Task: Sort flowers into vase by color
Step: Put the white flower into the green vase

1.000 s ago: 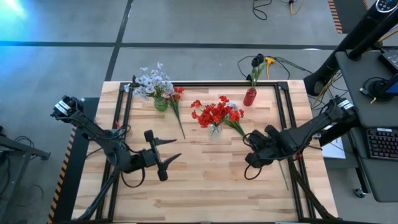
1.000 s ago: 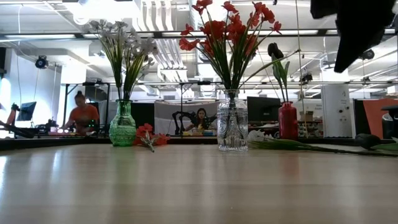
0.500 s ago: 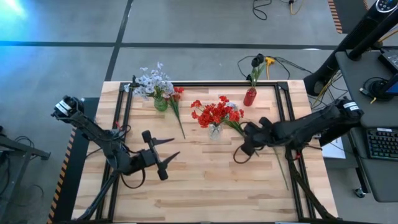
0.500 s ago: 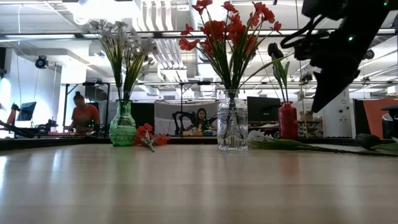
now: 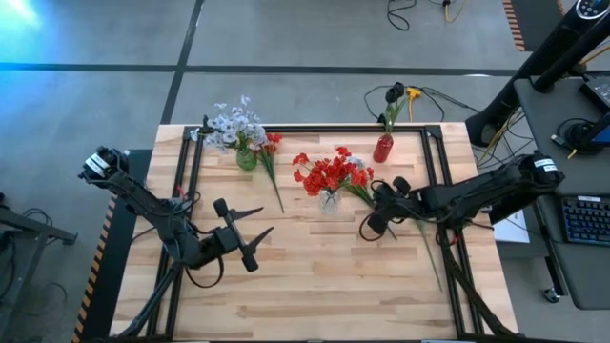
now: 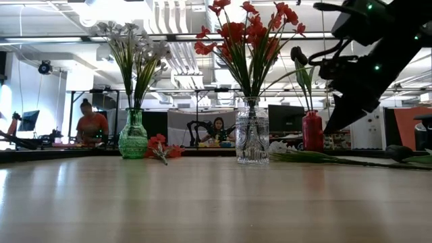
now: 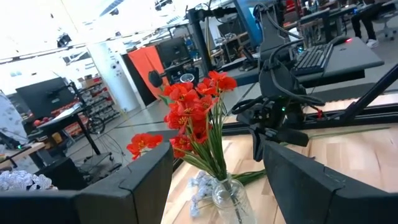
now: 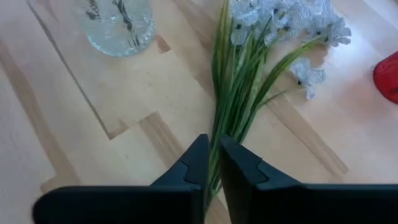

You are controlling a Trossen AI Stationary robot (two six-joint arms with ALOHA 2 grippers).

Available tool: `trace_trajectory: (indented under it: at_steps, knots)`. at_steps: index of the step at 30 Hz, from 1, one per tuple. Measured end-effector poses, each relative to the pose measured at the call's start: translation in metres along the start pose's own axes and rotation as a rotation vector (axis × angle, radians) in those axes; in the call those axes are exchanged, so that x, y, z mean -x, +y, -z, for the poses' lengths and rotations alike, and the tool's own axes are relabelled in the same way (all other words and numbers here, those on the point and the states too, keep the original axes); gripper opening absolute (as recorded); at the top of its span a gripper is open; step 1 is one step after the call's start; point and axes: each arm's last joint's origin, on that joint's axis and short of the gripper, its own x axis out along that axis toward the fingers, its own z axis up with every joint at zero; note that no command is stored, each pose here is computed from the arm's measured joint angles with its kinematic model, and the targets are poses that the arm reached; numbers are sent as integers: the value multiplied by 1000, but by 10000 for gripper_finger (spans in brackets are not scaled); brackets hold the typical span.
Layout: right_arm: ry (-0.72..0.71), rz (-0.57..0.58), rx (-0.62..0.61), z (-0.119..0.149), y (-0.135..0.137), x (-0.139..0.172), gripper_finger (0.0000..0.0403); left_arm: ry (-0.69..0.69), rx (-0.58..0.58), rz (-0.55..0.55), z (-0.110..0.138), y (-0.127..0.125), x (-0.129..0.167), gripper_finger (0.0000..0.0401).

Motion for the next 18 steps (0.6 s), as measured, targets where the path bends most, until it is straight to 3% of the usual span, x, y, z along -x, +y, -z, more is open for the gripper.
trace_trajectory:
  at_steps: [9,18]
  knots:
    - [4,12,-68,2,-3,-12,145,1,-6,0,0,0,0,231]
    - [-4,42,84,8,3,-31,244,8,-26,3,2,-1,0,231]
